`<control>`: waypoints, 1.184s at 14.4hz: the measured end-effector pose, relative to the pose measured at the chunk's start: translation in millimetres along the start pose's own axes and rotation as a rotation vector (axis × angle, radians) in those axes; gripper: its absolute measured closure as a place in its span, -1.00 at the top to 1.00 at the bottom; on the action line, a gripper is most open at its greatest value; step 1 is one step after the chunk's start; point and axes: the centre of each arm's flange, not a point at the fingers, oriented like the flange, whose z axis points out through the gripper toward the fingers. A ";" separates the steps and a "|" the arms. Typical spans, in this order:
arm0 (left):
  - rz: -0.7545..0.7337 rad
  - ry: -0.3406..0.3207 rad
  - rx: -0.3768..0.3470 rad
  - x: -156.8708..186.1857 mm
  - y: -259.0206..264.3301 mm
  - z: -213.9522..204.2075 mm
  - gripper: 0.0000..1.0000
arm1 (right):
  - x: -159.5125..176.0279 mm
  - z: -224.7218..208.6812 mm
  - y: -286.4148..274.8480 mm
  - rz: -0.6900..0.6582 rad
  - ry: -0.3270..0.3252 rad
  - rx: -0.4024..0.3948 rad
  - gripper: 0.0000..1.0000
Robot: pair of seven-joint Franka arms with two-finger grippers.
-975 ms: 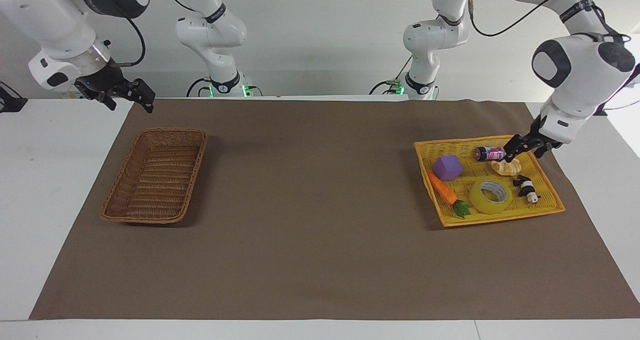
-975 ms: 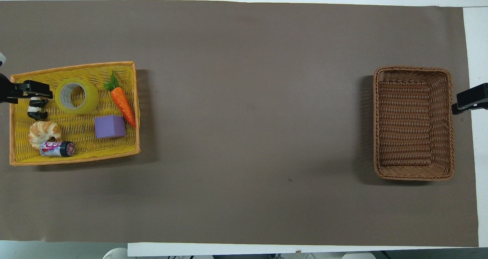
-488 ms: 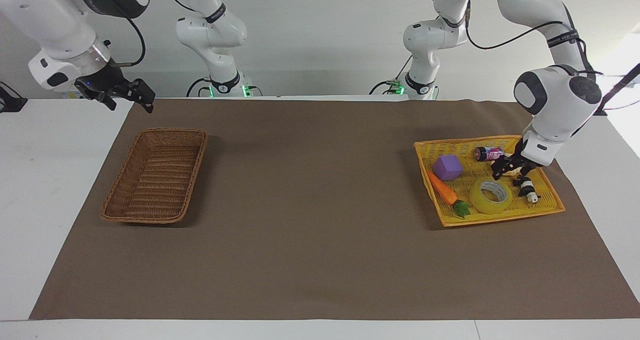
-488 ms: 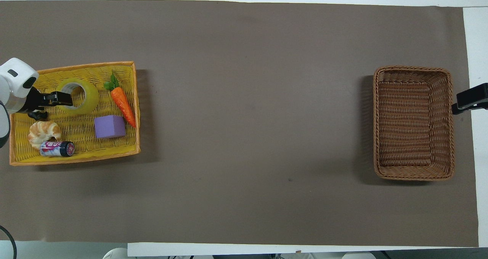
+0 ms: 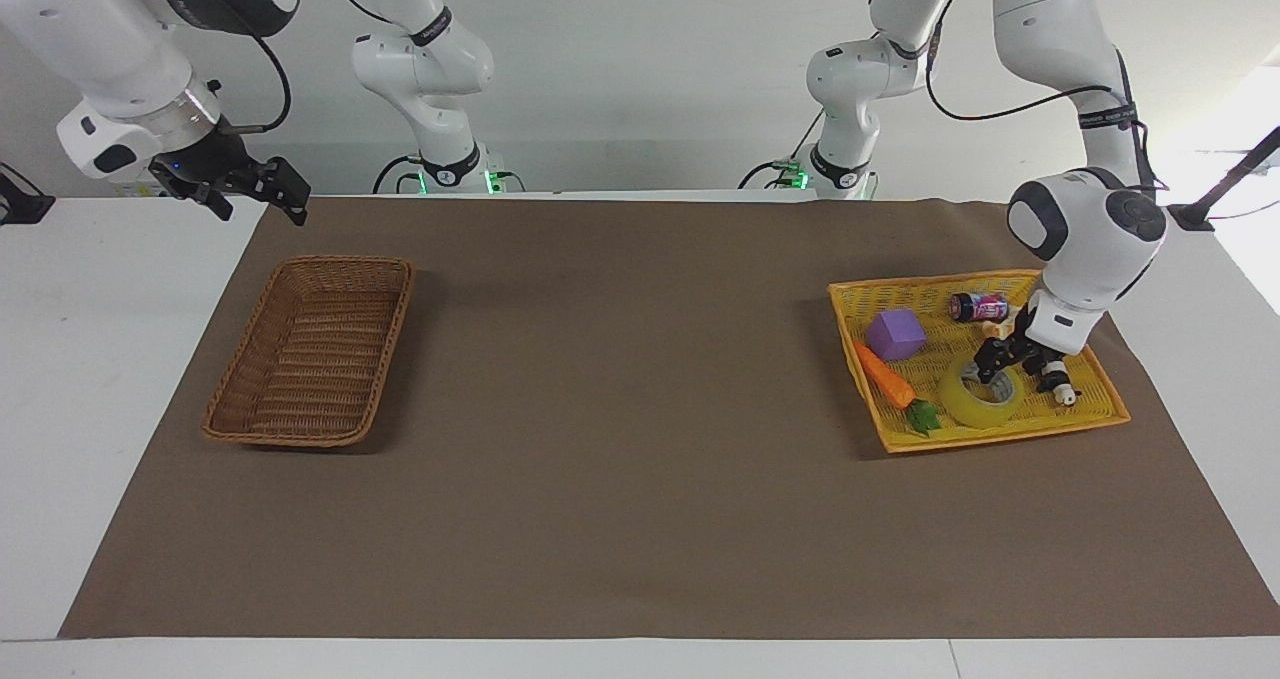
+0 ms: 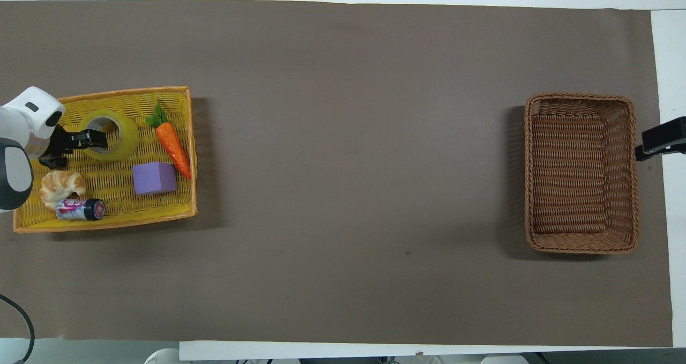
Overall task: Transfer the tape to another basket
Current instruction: 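Close the left gripper on the tape roll rim and lift it, then carry the tape toward the table center while the right gripper approaches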
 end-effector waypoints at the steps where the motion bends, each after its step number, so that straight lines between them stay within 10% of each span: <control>1: 0.000 -0.003 0.000 0.1 0.0 4.6 0.56 | 0.0 0.0 0.0 0.000 0.000 0.000 0.99; 6: -0.002 0.000 -0.001 3.5 0.2 8.7 -0.53 | 0.0 0.0 0.0 0.000 0.000 0.000 0.99; 13: 0.003 -0.047 -0.004 39.0 2.7 -51.5 -0.55 | 0.0 0.0 0.0 0.000 0.000 0.000 0.98; 17: -0.067 -0.104 -0.087 60.7 82.1 -159.7 -0.55 | 0.0 0.0 0.0 0.000 0.000 0.000 0.98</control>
